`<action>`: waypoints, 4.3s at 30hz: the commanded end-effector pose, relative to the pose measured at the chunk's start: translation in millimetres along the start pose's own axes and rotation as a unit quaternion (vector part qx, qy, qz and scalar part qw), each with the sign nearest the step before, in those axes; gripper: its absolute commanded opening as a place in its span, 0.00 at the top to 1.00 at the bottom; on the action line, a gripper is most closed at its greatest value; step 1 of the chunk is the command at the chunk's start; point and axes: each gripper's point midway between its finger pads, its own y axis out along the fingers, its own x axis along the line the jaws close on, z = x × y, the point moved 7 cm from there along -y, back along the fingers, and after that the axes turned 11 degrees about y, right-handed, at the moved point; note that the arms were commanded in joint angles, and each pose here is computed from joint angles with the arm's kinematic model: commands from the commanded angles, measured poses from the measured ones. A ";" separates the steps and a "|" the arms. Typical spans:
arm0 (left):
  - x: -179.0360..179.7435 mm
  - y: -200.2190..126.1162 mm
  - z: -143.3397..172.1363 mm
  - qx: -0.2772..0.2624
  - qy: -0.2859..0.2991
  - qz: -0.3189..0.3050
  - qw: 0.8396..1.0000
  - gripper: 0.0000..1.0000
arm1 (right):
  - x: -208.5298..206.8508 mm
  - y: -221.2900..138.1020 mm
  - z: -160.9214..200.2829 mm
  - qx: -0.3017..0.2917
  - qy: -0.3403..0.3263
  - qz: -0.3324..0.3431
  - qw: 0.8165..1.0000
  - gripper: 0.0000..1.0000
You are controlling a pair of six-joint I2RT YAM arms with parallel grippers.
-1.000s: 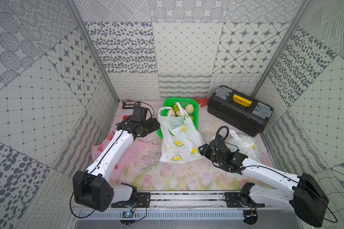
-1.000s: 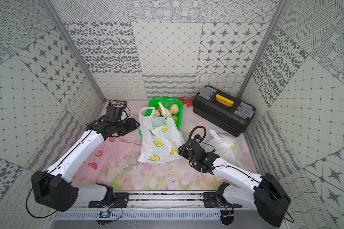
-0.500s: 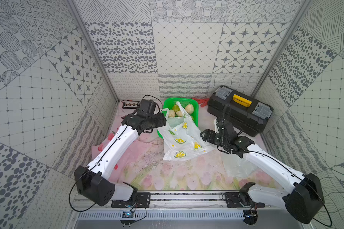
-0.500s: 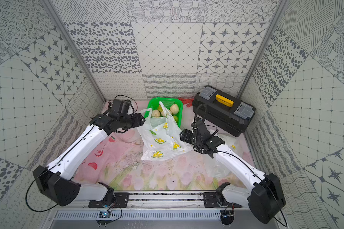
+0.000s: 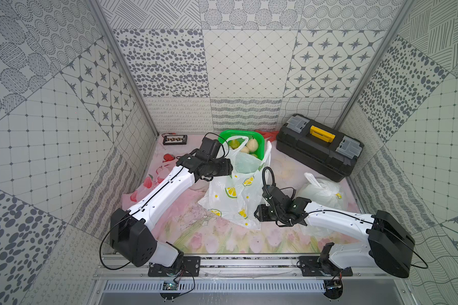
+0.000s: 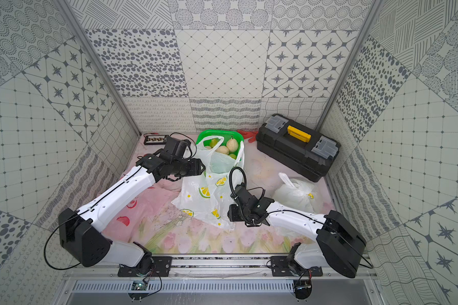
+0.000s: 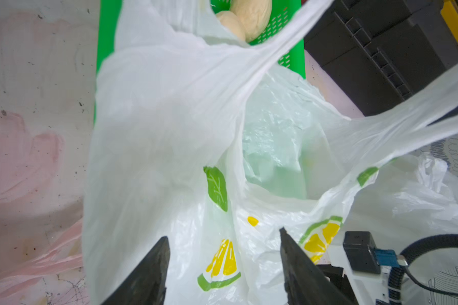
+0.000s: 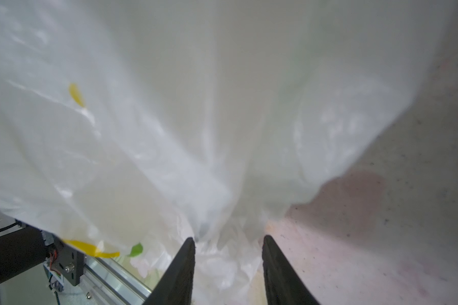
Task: Place the pears into plastic bags & tie knots
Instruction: Place the plastic bag at the center of the board, then pick up the plastic bag at the center of the board, then move the basket to the center of the board, then pick up the pear from the basket.
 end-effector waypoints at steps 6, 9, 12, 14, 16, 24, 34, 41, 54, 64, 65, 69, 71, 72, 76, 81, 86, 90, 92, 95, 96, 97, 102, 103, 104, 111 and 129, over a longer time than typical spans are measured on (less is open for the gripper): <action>-10.8 8.6 -34.2 0.007 0.072 0.016 0.997 0.33 | 16.9 -38.1 -22.5 -0.059 -0.009 -0.048 0.997 0.44; -10.0 18.5 -34.4 0.016 0.082 -0.023 0.996 0.33 | 13.3 -66.0 -43.9 -0.080 0.005 -0.062 0.995 0.34; -8.2 26.4 -40.3 0.023 0.122 -0.085 0.989 0.31 | 11.3 -86.3 -68.9 -0.087 0.030 -0.060 0.994 0.29; -11.4 28.3 -48.5 0.017 0.151 -0.104 0.983 0.30 | 13.8 -94.3 -83.1 -0.095 0.034 -0.056 0.993 0.26; -19.3 28.1 -58.9 0.008 0.190 -0.119 0.975 0.28 | 15.8 -96.1 -93.8 -0.107 0.040 -0.058 0.992 0.26; -42.0 55.3 -89.2 0.008 0.303 -0.108 0.947 0.23 | 11.4 -82.8 -100.9 -0.114 0.081 -0.069 0.988 0.25; -31.4 111.1 -107.2 0.015 0.348 -0.178 0.920 0.40 | 1.5 -80.4 -91.0 -0.112 0.107 -0.072 0.985 0.26; -31.5 102.6 -97.5 0.006 0.373 -0.159 0.914 0.97 | 4.6 -105.6 -110.5 -0.144 0.084 -0.066 0.984 0.27; -5.4 -113.1 -42.3 -0.139 0.303 -0.086 0.939 1.00 | 5.8 -134.9 -206.7 -0.223 0.087 -0.042 0.970 0.31; 18.5 -204.8 -13.2 -0.270 0.281 -0.163 0.906 1.00 | 12.7 -43.0 -239.6 -0.186 0.060 0.118 0.974 0.26; 19.5 -209.1 -13.0 -0.288 0.278 -0.170 0.901 1.00 | 12.1 -33.4 -243.3 -0.180 0.056 0.126 0.974 0.25; 15.7 -215.0 -11.6 -0.333 0.292 -0.161 0.882 1.00 | 14.6 1.1 -248.7 -0.141 0.044 0.112 0.983 0.25; 12.8 -215.3 -13.3 -0.350 0.286 -0.147 0.880 1.00 | 7.8 8.0 -249.9 -0.139 0.045 0.127 0.981 0.26; 12.5 -213.8 -11.8 -0.354 0.283 -0.142 0.880 1.00 | 2.3 9.9 -250.4 -0.139 0.048 0.130 0.981 0.28; 8.9 -215.3 -13.4 -0.379 0.290 -0.123 0.870 1.00 | -22.9 9.0 -247.9 -0.133 0.061 0.155 0.977 0.33; 9.0 -212.8 -12.8 -0.401 0.287 -0.071 0.867 1.00 | -48.0 -9.0 -241.4 -0.139 0.057 0.196 0.969 0.35; 18.0 -212.5 -16.1 -0.415 0.255 -0.014 0.873 1.00 | -67.8 -39.2 -237.5 -0.162 0.052 0.255 0.952 0.36; 21.0 -199.0 -20.8 -0.392 0.239 0.048 0.887 1.00 | -30.8 -63.4 -237.5 -0.193 -0.005 0.225 0.955 0.31; 22.8 -192.9 -23.9 -0.386 0.232 0.083 0.889 1.00 | 0.7 -68.6 -235.1 -0.207 -0.050 0.191 0.958 0.25; 28.1 -186.9 -28.1 -0.373 0.227 0.102 0.894 1.00 | 41.7 -51.6 -227.9 -0.168 -0.105 0.100 0.975 0.18; 29.4 -186.2 -29.3 -0.370 0.228 0.099 0.895 1.00 | 51.8 -42.7 -225.6 -0.146 -0.114 0.075 0.980 0.16; 30.6 -185.4 -29.6 -0.363 0.230 0.094 0.898 1.00 | 61.7 -31.7 -222.5 -0.124 -0.123 0.057 0.983 0.15; 32.2 -185.3 -25.0 -0.350 0.234 0.081 0.903 1.00 | 95.3 10.9 -218.5 -0.094 -0.142 0.024 0.985 0.12; 32.4 -184.8 -23.7 -0.349 0.234 0.081 0.904 1.00 | 96.6 21.5 -219.0 -0.084 -0.136 0.023 0.987 0.12; 33.1 -184.4 -23.0 -0.349 0.232 0.077 0.904 1.00 | 96.1 31.8 -220.3 -0.076 -0.130 0.025 0.988 0.12; 33.9 -179.7 -15.3 -0.344 0.225 0.084 0.908 1.00 | 87.4 73.9 -228.1 -0.054 -0.114 0.064 0.990 0.14; 36.9 -161.8 11.3 -0.325 0.211 0.102 0.916 1.00 | 97.1 25.1 -235.8 -0.097 -0.086 -0.004 0.992 0.52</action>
